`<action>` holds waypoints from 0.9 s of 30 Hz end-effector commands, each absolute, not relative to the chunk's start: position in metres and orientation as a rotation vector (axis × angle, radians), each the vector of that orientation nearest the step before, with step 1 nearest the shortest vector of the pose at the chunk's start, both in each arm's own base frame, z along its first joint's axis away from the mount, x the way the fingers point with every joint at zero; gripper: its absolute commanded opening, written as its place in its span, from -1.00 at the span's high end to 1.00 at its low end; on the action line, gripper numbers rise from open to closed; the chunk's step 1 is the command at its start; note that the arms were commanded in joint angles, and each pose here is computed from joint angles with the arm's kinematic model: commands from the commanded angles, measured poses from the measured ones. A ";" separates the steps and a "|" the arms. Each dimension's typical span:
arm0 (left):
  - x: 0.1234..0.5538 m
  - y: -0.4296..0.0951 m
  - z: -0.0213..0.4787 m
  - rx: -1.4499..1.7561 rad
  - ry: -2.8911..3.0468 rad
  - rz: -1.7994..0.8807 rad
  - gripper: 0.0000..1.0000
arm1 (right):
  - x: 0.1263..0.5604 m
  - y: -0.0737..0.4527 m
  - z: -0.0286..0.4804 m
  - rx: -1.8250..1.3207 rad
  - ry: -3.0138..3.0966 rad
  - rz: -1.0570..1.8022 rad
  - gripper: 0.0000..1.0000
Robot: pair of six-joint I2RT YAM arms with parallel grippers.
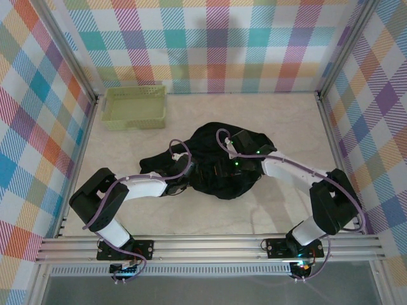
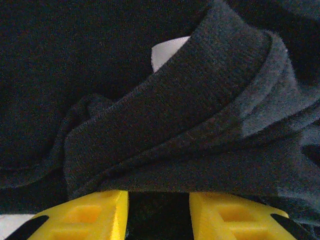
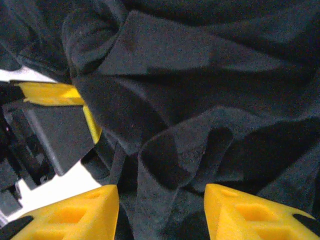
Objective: Fold the inside-out t-shirt
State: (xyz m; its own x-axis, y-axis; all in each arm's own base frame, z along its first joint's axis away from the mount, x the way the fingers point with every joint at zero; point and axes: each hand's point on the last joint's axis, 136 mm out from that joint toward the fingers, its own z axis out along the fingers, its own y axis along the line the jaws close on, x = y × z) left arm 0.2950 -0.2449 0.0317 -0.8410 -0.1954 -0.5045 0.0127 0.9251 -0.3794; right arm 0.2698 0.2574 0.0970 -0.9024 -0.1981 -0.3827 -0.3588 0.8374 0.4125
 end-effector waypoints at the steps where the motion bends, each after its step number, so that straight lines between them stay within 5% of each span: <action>1: 0.281 -0.242 0.014 -0.126 2.600 -0.477 0.25 | 0.249 0.259 0.077 -0.471 2.753 0.722 0.00; 6: 0.281 -0.242 0.013 -0.126 2.605 -0.471 0.25 | 0.242 0.270 0.058 -0.511 2.784 0.716 0.11; 14: 0.280 -0.240 0.011 -0.118 2.613 -0.454 0.25 | 0.254 0.269 0.084 -0.505 2.736 0.603 0.94; 27: 0.278 -0.239 0.001 -0.108 2.633 -0.392 0.25 | 0.257 0.200 0.176 -0.361 2.592 0.245 0.99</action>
